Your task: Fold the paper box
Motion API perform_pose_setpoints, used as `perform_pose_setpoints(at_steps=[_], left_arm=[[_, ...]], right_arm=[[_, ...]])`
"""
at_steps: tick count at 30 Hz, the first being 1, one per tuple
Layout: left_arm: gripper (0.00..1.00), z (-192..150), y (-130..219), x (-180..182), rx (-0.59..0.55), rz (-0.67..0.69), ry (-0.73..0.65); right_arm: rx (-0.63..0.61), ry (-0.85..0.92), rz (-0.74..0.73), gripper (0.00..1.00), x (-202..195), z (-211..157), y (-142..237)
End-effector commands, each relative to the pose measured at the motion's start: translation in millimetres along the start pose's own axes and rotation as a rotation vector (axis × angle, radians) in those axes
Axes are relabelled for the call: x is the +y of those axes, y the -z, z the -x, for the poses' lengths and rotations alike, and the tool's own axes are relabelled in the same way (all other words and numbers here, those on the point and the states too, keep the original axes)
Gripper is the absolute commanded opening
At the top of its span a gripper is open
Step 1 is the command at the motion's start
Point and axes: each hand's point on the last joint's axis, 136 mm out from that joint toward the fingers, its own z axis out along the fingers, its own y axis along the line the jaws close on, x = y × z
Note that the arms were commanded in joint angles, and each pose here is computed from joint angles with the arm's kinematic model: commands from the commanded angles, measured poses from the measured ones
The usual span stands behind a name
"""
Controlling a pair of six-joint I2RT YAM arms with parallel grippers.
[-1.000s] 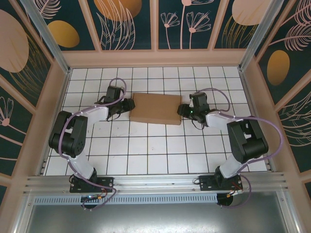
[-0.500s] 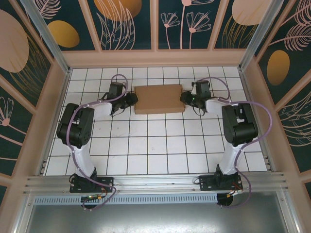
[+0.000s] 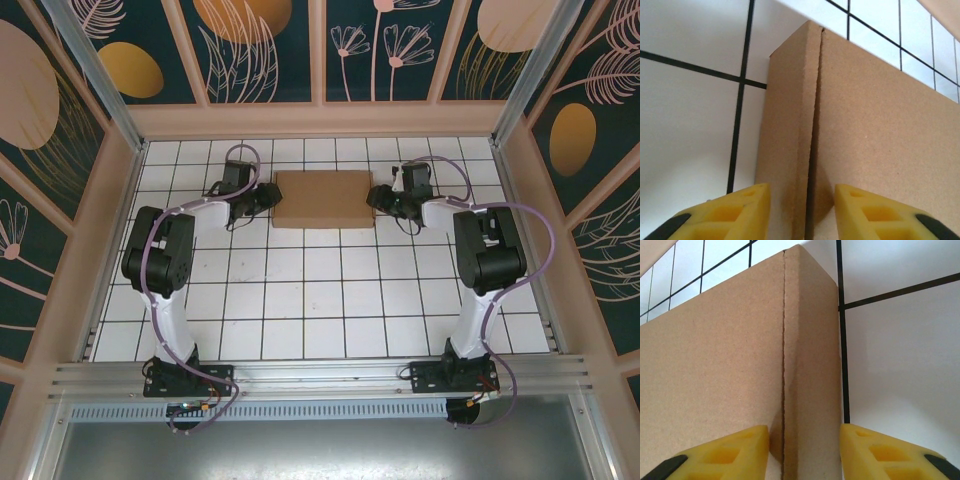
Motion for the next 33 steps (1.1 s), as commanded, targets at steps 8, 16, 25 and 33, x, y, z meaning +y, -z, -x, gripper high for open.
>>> perform_pose_setpoints(at_steps=[8, 16, 25, 33], left_arm=[[0.99, 82, 108, -39, -0.271, 0.002, -0.157], [0.99, 103, 257, -29, -0.870, 0.083, -0.253], [0.99, 53, 256, 76, -0.951, 0.559, -0.548], [0.99, 36, 219, 119, -0.901, 0.436, -0.430]], right_arm=[[-0.207, 0.015, -0.140, 0.77, 11, 51, 75], [-0.630, 0.369, -0.166, 0.99, 86, 89, 190], [-0.893, 0.628, -0.318, 0.99, 39, 56, 221], [-0.860, 0.434, -0.509, 0.99, -74, 30, 210]])
